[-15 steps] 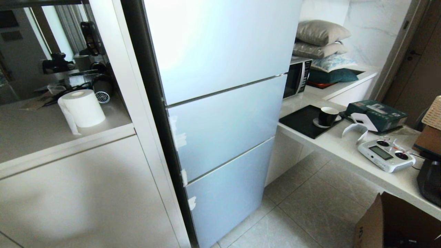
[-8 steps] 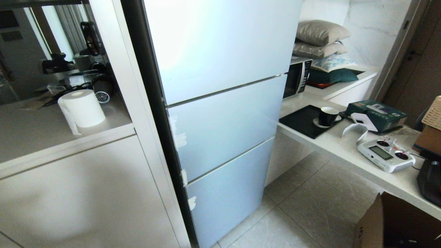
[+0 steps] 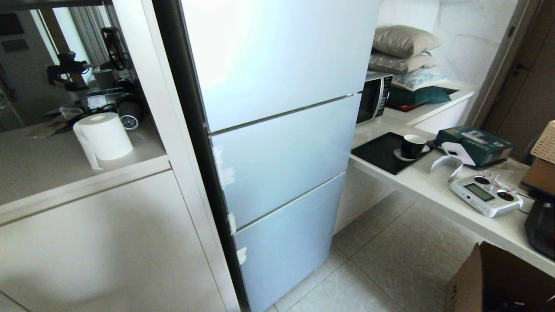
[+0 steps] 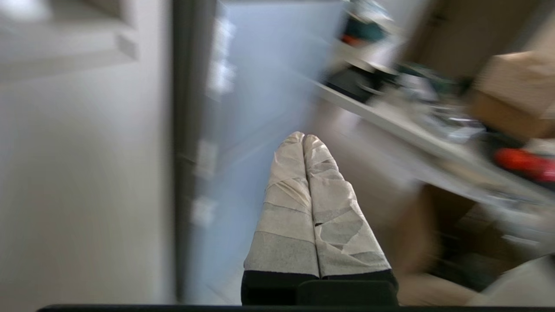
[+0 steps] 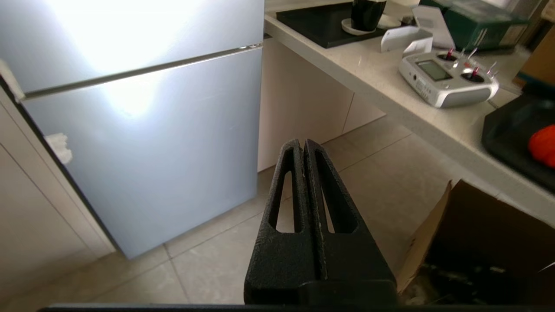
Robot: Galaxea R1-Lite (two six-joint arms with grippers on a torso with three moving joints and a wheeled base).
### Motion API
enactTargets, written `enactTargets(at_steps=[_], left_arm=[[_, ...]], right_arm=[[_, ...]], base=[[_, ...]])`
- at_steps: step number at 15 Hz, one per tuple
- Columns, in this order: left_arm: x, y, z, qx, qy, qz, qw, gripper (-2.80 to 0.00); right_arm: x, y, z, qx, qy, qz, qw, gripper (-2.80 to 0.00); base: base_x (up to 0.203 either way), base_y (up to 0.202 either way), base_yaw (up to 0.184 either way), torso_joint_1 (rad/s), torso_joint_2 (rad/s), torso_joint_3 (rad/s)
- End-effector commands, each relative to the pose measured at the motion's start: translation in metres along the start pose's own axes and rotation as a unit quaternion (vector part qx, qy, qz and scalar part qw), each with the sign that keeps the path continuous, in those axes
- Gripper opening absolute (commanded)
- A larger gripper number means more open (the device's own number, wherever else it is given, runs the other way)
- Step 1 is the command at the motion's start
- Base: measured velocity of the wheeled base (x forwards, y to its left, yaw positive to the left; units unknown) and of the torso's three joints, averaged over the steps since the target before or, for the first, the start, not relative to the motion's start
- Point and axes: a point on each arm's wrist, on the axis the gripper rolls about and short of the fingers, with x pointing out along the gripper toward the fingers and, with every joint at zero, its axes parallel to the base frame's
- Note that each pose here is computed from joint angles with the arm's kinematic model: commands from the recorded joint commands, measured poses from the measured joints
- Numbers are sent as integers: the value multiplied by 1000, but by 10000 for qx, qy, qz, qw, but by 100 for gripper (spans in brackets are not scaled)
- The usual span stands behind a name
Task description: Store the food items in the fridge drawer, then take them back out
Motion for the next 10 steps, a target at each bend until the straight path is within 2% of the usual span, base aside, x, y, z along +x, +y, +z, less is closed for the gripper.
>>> enactTargets(at_steps=[1,3,5,7,10], left_arm=[[56,8,9,-642,1093,-129,9918,-280],[98,13,7,-912,1575,-158,9832,-280],[144,22,-4,-1035,1886,-94,9765,-280],[188,35,-19,-1076,1920,78,9754,-280],[238,58,-42,-1029,1542,378,9819,-280]], right_arm=[[0,0,0,123,3,-6,9999,-280],[0,0,0,164,-3,-52,9999,-280],[0,0,0,222,-3,-52,9997,-280],[0,0,0,229,-4,-52,9997,-280],[0,0,0,260,-19,-53,9996,-280]], base=[[0,0,0,0,0,0],[0,0,0,0,0,0],[0,0,0,0,0,0],[0,0,0,0,0,0],[0,0,0,0,0,0]])
